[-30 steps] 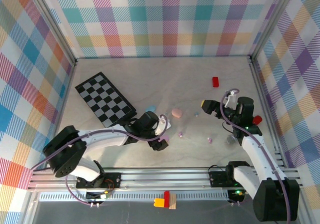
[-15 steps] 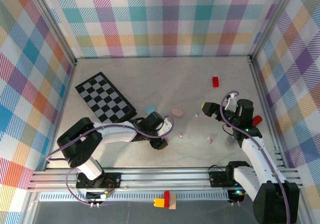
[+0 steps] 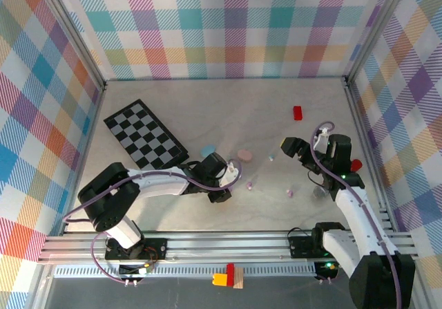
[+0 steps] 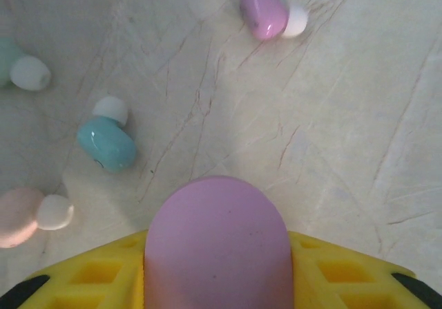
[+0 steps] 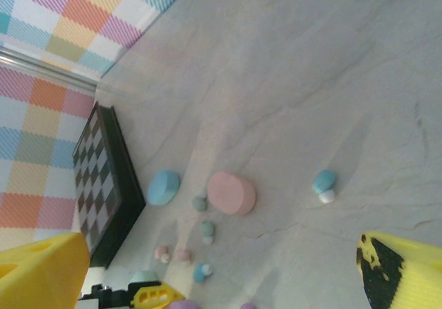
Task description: Insert wireless bluetooth earbuds into charging case
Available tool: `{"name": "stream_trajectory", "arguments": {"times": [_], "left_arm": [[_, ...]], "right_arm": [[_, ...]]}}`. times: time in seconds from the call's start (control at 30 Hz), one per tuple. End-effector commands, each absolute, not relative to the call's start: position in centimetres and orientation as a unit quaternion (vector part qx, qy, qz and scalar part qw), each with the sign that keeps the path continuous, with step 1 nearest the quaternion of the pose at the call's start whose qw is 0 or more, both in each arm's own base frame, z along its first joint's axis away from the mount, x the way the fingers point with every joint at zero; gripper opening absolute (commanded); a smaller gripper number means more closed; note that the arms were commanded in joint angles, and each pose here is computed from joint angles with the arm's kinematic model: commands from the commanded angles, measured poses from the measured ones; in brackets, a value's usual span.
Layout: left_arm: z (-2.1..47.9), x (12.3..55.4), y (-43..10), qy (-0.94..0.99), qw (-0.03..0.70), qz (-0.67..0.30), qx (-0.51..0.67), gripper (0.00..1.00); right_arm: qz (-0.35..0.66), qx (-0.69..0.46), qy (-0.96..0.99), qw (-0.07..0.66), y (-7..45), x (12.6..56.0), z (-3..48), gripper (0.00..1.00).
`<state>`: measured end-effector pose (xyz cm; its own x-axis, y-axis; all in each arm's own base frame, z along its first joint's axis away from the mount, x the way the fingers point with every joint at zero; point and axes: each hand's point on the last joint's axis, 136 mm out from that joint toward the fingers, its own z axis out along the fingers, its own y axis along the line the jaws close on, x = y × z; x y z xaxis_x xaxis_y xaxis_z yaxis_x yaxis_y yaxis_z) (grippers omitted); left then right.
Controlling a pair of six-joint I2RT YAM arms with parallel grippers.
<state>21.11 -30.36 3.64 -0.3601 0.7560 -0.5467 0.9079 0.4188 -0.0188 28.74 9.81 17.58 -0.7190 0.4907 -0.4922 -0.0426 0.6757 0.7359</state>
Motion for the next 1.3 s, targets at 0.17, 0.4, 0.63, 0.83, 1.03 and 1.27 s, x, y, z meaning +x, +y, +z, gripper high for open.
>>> {"name": "stream_trajectory", "arguments": {"times": [0.17, 0.4, 0.63, 0.83, 1.03, 1.27], "left_arm": [[10.5, 22.1, -33.1, 0.746, 0.356, -0.215, 0.520, 0.41], [15.3, 22.0, -35.3, 0.690, 0.416, -0.266, 0.530, 0.41], [17.5, 21.5, -36.0, 0.659, 0.434, -0.284, 0.544, 0.41], [17.7, 21.2, -35.9, 0.648, 0.433, -0.278, 0.562, 0.41], [18.3, 21.2, -36.2, 0.642, 0.441, -0.285, 0.559, 0.41], [18.4, 21.2, -36.3, 0.640, 0.442, -0.288, 0.559, 0.41]], "right_arm": [[0.499, 0.103, 0.836, 0.204, 14.1, 25.5, 17.9, 0.97], [0.567, 0.033, 0.809, 0.149, 18.4, 22.7, 18.0, 0.89], [0.579, 0.002, 0.808, 0.107, 22.2, 21.6, 17.4, 0.69], [0.587, -0.030, 0.805, 0.085, 24.4, 21.2, 17.3, 0.52], [0.587, -0.049, 0.806, 0.063, 25.7, 20.7, 16.9, 0.49], [0.586, -0.048, 0.807, 0.060, 25.9, 21.0, 16.8, 0.30]]}}
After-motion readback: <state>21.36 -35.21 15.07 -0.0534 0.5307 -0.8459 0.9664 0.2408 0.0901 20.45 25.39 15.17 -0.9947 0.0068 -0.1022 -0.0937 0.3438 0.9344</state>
